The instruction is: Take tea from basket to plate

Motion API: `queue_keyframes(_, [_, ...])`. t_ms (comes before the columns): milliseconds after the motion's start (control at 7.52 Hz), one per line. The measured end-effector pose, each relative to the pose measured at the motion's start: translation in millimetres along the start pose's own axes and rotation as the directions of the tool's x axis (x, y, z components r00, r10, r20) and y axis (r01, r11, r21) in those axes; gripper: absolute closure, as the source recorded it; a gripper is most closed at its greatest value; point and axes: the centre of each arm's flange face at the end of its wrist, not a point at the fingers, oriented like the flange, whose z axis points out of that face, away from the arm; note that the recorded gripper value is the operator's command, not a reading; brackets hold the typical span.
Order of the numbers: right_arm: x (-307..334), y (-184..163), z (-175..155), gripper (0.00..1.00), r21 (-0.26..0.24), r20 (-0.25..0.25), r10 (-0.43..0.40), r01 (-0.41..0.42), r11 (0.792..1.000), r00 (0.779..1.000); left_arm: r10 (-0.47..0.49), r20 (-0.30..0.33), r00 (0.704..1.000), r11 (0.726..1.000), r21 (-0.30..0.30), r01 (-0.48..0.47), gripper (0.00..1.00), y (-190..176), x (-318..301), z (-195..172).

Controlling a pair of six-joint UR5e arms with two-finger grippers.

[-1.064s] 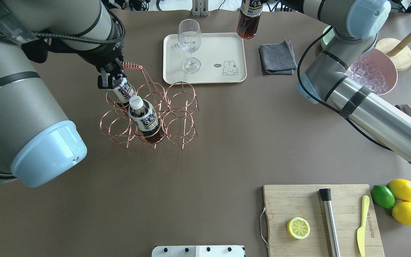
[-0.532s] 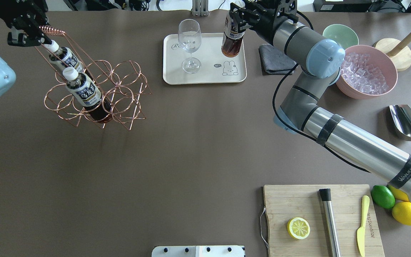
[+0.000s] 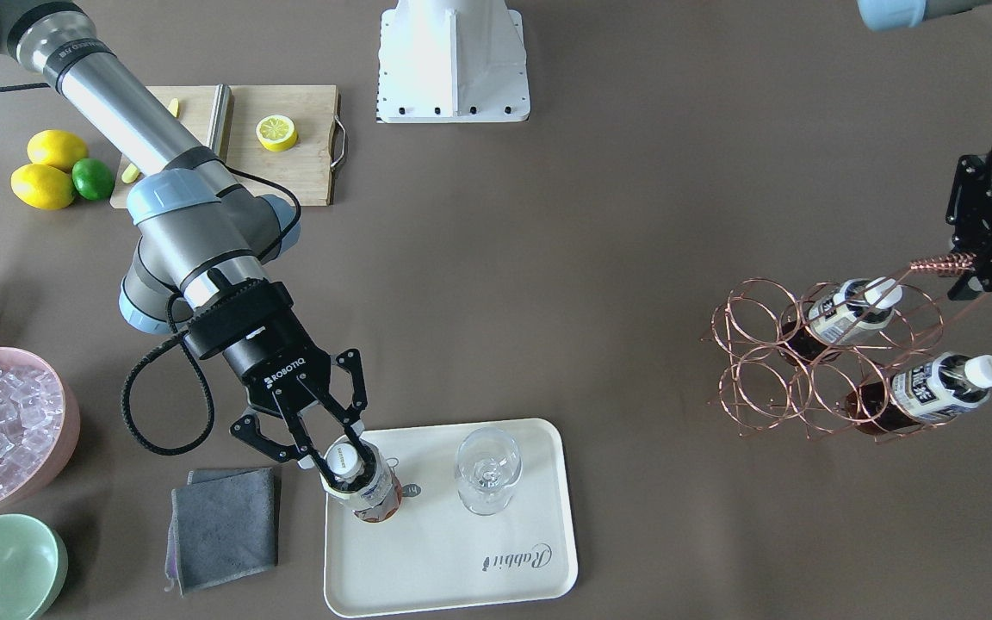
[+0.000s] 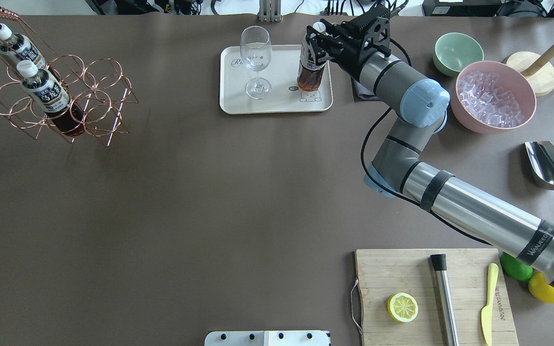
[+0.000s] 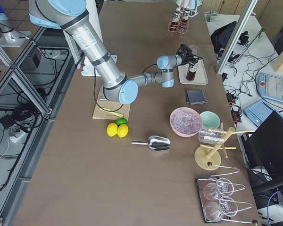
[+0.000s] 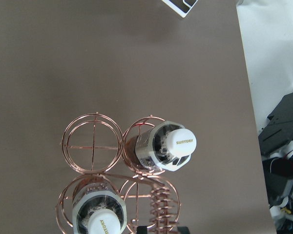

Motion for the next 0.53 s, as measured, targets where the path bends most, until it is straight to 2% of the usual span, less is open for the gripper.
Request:
queue_keyframes(133, [-0.6, -0.2, 0.1, 0.91, 0.001, 0.001, -0.002, 0.002, 1.0, 1.0, -0.01, -0.006, 1.0, 1.0, 0.012, 0.01, 1.0, -31.9, 17.4, 15.6])
queue_keyframes(266, [-1.1, -0.4, 0.1, 0.37, 0.002, 0.002, -0.003, 0.003, 1.0, 1.0, -0.019, -0.011, 1.0, 1.0, 0.025, 0.019, 1.0, -60.0, 36.4, 21.8])
queue_keyframes(532, [-2.2, -1.6, -0.3, 0.28, 0.005, 0.004, -0.046, 0.046, 0.999, 0.999, -0.032, -0.031, 0.999, 0.999, 0.042, 0.034, 1.0, -116.3, 68.4, 38.9])
